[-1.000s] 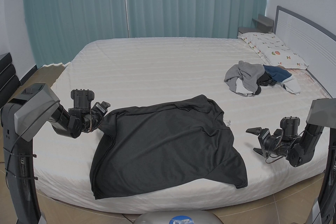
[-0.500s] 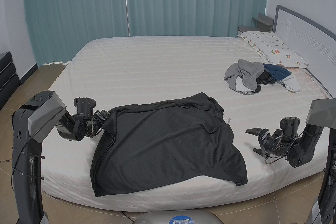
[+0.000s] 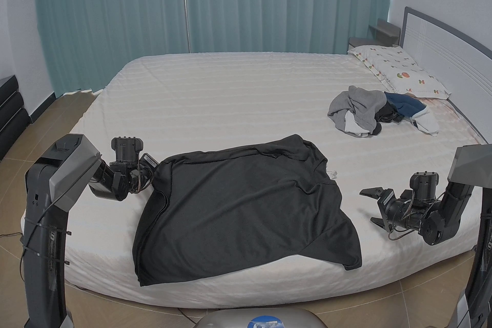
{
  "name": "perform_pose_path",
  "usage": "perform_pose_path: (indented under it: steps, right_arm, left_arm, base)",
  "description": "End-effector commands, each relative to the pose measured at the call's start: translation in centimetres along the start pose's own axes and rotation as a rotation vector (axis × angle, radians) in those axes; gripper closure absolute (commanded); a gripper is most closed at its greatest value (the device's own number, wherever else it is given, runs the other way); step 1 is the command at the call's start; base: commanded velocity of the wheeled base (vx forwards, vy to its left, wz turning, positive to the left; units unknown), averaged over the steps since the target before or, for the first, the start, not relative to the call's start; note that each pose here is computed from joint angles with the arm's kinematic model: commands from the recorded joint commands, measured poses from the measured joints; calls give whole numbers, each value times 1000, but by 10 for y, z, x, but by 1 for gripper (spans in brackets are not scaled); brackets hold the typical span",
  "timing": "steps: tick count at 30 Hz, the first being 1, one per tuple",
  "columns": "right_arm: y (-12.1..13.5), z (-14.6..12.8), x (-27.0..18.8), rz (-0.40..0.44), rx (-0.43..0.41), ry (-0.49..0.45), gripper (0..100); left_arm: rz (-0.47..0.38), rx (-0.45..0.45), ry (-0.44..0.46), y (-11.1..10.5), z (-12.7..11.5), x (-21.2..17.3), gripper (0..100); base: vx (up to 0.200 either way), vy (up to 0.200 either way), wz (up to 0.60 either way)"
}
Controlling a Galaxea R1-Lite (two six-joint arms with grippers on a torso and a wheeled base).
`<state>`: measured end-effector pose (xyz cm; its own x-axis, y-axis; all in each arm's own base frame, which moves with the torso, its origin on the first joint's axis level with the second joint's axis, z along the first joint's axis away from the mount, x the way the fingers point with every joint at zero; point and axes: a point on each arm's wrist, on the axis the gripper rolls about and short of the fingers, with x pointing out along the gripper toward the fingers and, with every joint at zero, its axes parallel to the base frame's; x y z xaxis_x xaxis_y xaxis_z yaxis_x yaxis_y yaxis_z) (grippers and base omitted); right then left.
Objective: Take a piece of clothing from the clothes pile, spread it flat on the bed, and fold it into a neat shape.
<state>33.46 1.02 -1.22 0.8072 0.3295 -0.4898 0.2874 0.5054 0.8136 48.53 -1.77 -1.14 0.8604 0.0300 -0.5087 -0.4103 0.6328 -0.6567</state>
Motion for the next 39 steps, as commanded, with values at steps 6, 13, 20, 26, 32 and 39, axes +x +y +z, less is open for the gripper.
perform_pose_path:
  steps: [6, 13, 20, 26, 32, 39]
  right_arm:
    - [0, 0, 0, 0, 0, 1, 0]
    - [0, 0, 0, 0, 0, 1, 0]
    - [0, -1, 0, 0, 1, 2, 0]
    - [0, 0, 0, 3, 0, 0, 0]
    - [0, 0, 0, 3, 0, 0, 0]
    - [0, -1, 0, 1, 0, 1, 0]
  left_arm:
    - [-136, -19, -153, -32, 44, 23, 100]
    - [-148, 30, -177, -36, 60, 41, 100]
    - [-220, 64, -251, -33, 59, 48, 100]
    - [-273, 46, -394, -42, 68, 42, 100]
    - [-263, 61, -401, -34, 63, 49, 100]
    - [-207, 124, -364, -11, 44, 67, 100]
  base:
    - [0, 0, 0]
    - [0, 0, 0]
    - [0, 0, 0]
    - [0, 0, 0]
    - [0, 0, 0]
    - [0, 0, 0]
